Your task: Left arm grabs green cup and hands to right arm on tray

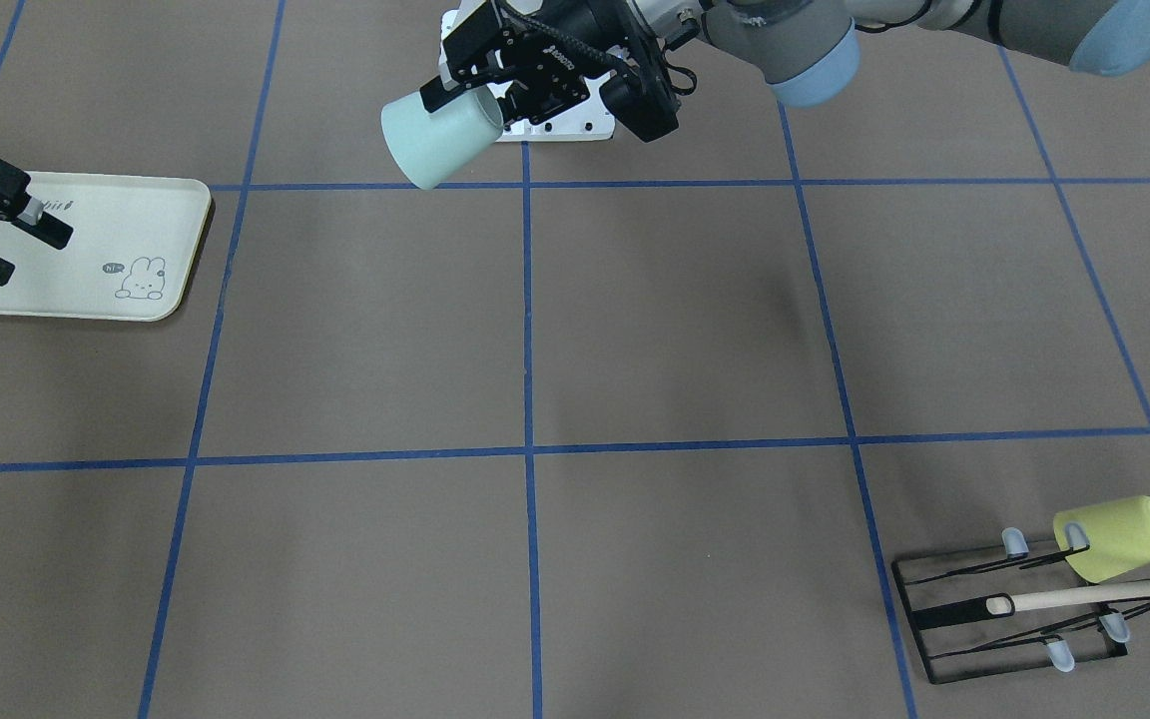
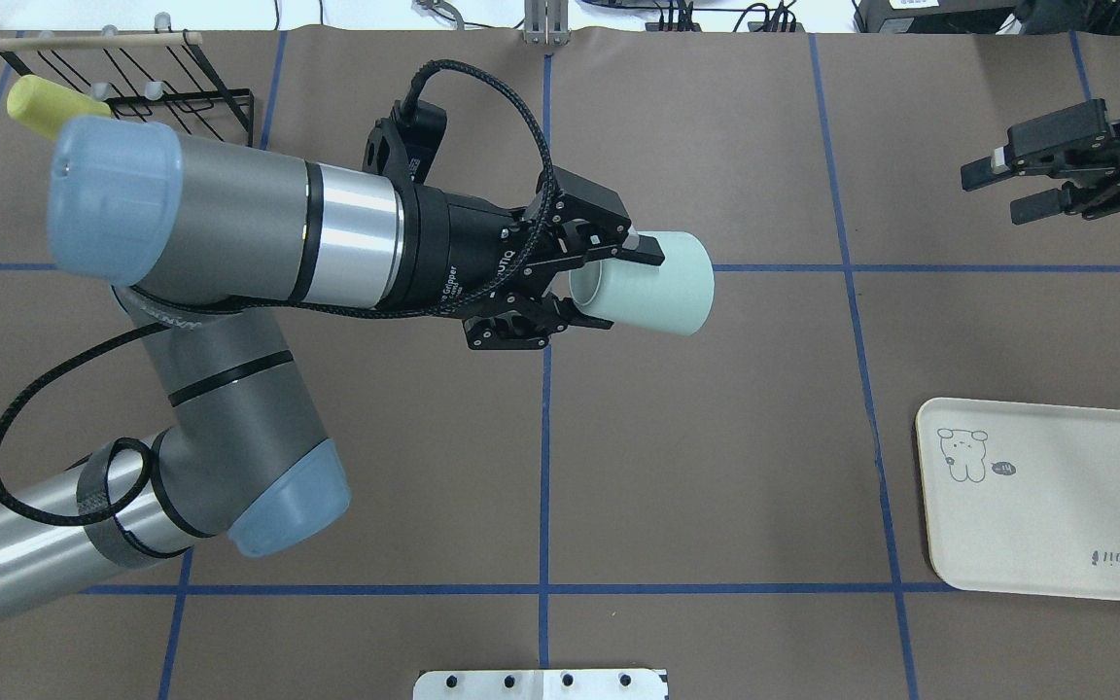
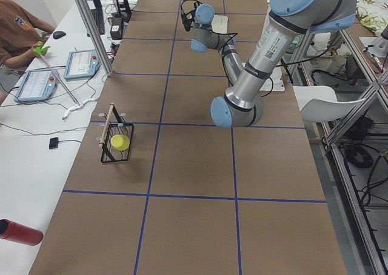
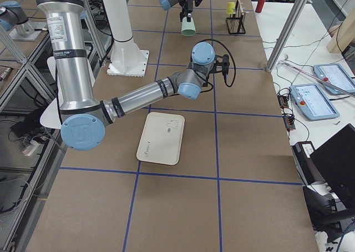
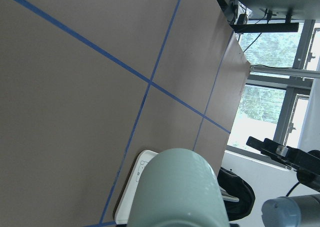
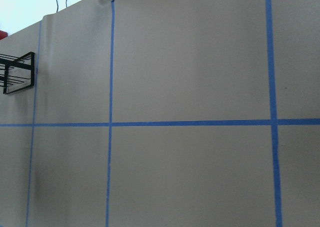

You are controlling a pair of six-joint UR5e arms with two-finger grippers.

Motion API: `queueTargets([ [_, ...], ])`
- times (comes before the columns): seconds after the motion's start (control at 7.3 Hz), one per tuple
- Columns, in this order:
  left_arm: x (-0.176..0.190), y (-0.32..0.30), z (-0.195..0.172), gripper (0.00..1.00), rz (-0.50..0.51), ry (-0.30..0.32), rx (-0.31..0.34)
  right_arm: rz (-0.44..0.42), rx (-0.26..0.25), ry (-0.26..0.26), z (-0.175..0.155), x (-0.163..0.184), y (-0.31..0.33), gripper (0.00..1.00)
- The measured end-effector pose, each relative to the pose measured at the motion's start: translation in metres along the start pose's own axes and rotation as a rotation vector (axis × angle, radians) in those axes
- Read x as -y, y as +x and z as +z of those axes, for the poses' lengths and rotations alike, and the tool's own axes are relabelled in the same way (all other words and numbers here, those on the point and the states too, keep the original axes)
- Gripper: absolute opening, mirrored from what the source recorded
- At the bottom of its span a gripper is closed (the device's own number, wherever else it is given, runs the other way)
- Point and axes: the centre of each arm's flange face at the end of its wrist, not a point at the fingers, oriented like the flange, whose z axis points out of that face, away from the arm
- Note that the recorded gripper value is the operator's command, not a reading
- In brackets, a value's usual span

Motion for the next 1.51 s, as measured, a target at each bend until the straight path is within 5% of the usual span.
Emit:
queueTargets([
  [0.55,-0.033,-0.010,0.011,0.00,-0.062,-0.035,-0.198,0.075,0.184,-0.049,0.023,-0.040,-0.040,0.92],
  [0.82,-0.039,-0.012,0.005,0.00,-0.054,-0.050,-0.266,0.144,0.351,-0.044,0.039,-0.069,-0.056,0.93],
  [1.23,-0.037,-0.030,-0.017,0.00,-0.075,-0.102,-0.363,0.280,0.655,-0.102,0.060,-0.111,-0.080,0.94],
  [1.51,-0.038,-0.031,-0.020,0.00,-0.094,-0.121,-0.385,0.324,0.764,-0.135,0.072,-0.129,-0.090,0.94],
])
